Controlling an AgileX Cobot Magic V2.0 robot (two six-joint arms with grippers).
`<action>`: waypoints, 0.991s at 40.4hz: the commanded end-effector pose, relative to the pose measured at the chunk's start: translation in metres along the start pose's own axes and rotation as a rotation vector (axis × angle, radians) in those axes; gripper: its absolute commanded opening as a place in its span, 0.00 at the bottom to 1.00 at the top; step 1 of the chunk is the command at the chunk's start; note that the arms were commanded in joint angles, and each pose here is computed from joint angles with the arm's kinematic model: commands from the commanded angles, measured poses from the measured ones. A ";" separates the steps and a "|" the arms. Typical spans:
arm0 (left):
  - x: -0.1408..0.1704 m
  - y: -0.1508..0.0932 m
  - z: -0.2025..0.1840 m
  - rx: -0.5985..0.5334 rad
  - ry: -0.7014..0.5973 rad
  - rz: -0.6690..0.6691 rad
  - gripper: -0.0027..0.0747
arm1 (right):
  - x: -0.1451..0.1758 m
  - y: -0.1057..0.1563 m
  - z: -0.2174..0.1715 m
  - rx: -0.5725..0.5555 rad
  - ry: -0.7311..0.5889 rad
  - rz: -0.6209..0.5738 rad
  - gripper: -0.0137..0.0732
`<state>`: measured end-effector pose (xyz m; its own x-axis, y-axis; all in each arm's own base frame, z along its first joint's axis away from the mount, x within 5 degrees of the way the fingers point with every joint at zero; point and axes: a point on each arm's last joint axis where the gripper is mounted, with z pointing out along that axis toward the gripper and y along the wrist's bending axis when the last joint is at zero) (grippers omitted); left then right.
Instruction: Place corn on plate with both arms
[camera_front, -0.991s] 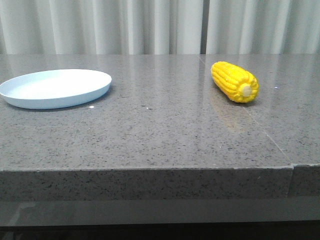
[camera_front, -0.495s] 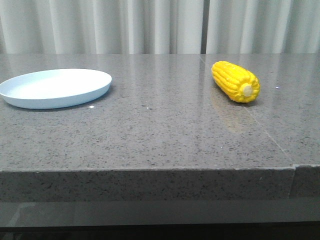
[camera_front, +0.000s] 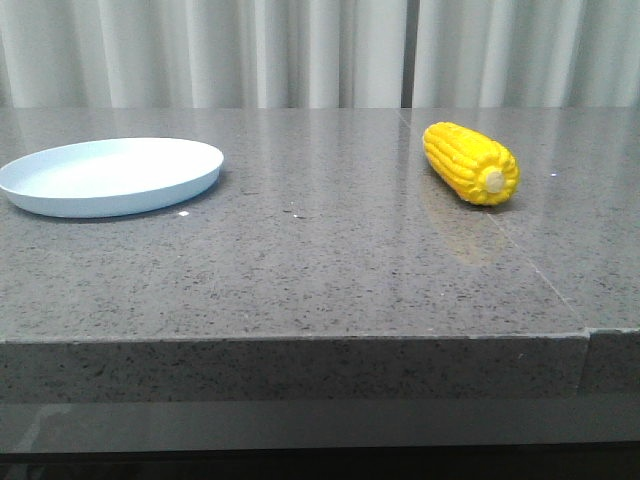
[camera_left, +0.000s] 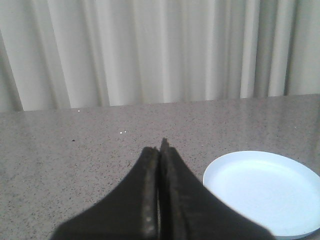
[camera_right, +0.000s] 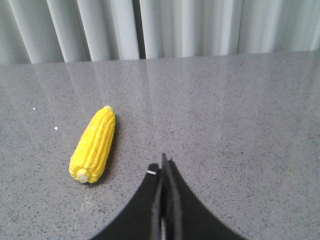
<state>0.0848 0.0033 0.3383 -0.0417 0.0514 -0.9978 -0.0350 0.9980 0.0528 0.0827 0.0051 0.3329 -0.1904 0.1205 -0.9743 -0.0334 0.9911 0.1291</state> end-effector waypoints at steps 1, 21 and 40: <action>-0.018 0.000 0.001 0.001 -0.097 0.001 0.01 | -0.018 0.001 -0.001 -0.001 -0.105 -0.009 0.02; -0.018 0.000 0.001 0.001 -0.097 0.001 0.89 | -0.019 0.001 -0.001 -0.002 -0.117 -0.009 0.82; -0.023 -0.011 0.059 0.087 0.211 -0.099 0.83 | -0.019 0.001 -0.001 -0.002 -0.114 -0.009 0.82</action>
<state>0.1260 -0.0019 0.3404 -0.2628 -0.0357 -0.9642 0.0067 0.9992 -0.0389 0.0837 0.0050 0.3341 -0.1824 0.1210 -0.9757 -0.0336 0.9910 0.1292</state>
